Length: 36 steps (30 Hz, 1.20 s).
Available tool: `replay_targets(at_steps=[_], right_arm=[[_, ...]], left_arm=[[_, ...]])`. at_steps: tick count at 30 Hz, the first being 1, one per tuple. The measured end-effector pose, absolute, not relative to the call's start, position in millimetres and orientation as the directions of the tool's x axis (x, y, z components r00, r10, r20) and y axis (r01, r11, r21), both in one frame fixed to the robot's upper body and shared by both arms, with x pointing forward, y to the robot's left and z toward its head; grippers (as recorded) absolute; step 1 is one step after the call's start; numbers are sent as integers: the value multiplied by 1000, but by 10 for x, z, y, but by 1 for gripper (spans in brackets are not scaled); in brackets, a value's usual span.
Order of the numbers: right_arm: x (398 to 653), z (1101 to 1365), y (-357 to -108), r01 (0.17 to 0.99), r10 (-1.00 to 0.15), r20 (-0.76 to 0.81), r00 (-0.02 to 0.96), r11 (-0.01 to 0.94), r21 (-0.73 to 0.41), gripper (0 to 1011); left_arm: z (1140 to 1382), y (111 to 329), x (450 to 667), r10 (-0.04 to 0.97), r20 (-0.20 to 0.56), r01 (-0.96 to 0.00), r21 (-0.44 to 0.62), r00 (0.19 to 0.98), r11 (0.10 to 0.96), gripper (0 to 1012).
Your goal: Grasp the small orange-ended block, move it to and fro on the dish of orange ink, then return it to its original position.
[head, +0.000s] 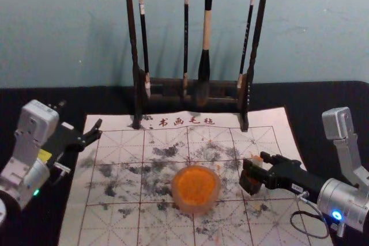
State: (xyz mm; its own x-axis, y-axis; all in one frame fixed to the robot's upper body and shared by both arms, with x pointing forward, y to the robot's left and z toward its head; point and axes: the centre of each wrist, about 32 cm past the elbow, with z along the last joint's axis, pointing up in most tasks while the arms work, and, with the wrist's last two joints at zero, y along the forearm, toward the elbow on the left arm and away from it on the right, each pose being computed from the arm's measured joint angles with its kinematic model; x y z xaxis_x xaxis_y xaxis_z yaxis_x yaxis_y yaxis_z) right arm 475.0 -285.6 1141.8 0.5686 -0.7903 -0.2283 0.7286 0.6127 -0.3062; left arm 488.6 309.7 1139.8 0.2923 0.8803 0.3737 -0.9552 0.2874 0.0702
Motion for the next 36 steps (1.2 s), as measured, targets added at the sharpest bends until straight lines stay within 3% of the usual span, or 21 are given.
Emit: replay_targets(at_steps=[8, 11, 12, 17, 36], right_arm=[[4749, 11418, -2855, 729, -790, -228, 569, 612, -306, 330], [4749, 11418, -2855, 729, -790, -227, 569, 612, -306, 269], [4749, 11418, -2855, 729, -790, -228, 569, 612, -306, 201], [4749, 11418, -2855, 729, -790, -228, 569, 613, -306, 84], [4746, 11426, -2855, 726, -788, -226, 573, 616, -306, 80]], left_arm=[[11398, 3097, 4886, 880, 374, -955, 70, 292, 287, 1001], [11398, 3097, 4886, 880, 374, -955, 70, 292, 287, 1001], [11398, 3097, 4886, 880, 374, -955, 70, 292, 287, 1001], [11398, 3097, 4886, 880, 374, -955, 70, 292, 287, 1001], [11398, 3097, 4886, 880, 374, -955, 70, 292, 287, 1001]])
